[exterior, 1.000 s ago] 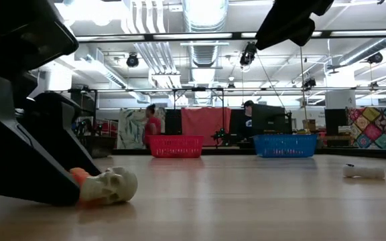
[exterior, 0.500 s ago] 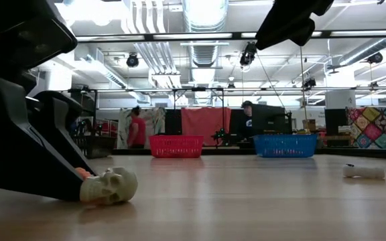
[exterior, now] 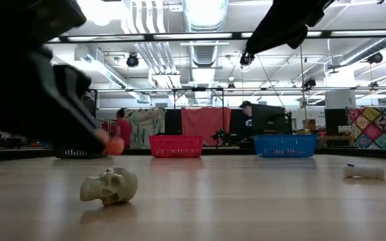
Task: Sort Halloween decoration
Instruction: Put the orange skeleton toy into the blue bin
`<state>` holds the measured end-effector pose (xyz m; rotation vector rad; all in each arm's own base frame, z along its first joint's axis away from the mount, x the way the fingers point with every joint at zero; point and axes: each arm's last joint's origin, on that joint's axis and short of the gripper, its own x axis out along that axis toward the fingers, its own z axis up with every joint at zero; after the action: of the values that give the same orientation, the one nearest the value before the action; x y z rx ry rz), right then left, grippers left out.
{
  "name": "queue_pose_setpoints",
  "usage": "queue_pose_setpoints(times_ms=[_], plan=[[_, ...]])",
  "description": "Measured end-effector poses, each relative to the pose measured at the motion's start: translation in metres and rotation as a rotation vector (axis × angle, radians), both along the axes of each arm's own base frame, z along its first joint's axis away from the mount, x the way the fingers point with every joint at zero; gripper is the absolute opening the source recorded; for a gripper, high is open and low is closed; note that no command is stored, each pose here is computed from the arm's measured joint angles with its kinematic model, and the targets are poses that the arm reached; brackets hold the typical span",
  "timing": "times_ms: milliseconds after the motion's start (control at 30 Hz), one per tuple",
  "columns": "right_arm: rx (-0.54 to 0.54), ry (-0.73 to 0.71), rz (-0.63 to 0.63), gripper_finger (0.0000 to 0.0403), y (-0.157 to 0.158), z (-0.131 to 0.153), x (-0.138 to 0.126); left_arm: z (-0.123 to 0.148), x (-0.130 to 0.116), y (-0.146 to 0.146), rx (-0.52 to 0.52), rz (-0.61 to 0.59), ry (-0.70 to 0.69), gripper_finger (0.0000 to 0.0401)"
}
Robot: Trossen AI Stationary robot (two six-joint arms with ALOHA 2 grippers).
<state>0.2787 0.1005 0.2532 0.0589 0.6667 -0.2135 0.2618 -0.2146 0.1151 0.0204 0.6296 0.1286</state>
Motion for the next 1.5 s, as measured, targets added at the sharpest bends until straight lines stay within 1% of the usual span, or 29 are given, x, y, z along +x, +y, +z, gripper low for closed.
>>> queue_pose_setpoints(times_ms=[100, 233, 433, 567, 700, 767, 900, 1000, 1133, 1267, 1500], plan=[[-0.022, -0.023, 0.027, 0.0091, 0.0, -0.005, 0.001, 0.015, 0.0, 0.006, 0.039, -0.006, -0.039, 0.0008], [-0.065, -0.077, 0.078, 0.0091, 0.001, -0.009, 0.003, 0.045, 0.001, 0.015, 0.107, -0.019, -0.117, 0.0008], [-0.134, -0.185, 0.148, 0.0091, 0.003, -0.004, 0.008, 0.093, 0.004, 0.03, 0.222, -0.073, -0.265, 0.0008], [-0.166, -0.288, 0.209, 0.0091, 0.006, 0.003, 0.012, 0.109, 0.003, 0.041, 0.28, -0.095, -0.381, 0.0008], [-0.155, -0.436, 0.314, 0.0091, 0.009, 0.007, 0.014, 0.109, 0.0, 0.051, 0.281, -0.09, -0.515, 0.0008], [-0.162, -0.508, 0.349, 0.0091, 0.01, 0.006, 0.014, 0.105, -0.002, 0.056, 0.252, -0.104, -0.581, 0.0008], [-0.196, -0.596, 0.359, 0.0091, 0.012, 0.001, 0.017, 0.098, -0.007, 0.065, 0.198, -0.129, -0.699, 0.0008], [-0.227, -0.648, 0.362, 0.0091, 0.014, -0.003, 0.023, 0.095, -0.009, 0.072, 0.187, -0.12, -0.756, 0.0008], [-0.291, -0.732, 0.367, 0.0091, 0.019, -0.012, 0.034, 0.09, -0.006, 0.081, 0.2, -0.137, -0.767, 0.0008], [-0.345, -0.815, 0.354, 0.0091, 0.021, -0.015, 0.044, 0.092, -0.003, 0.089, 0.218, -0.117, -0.777, 0.0008], [-0.338, -0.855, 0.308, 0.01, 0.015, -0.007, 0.059, 0.096, -0.002, 0.093, 0.246, -0.106, -0.805, 0.0008]])
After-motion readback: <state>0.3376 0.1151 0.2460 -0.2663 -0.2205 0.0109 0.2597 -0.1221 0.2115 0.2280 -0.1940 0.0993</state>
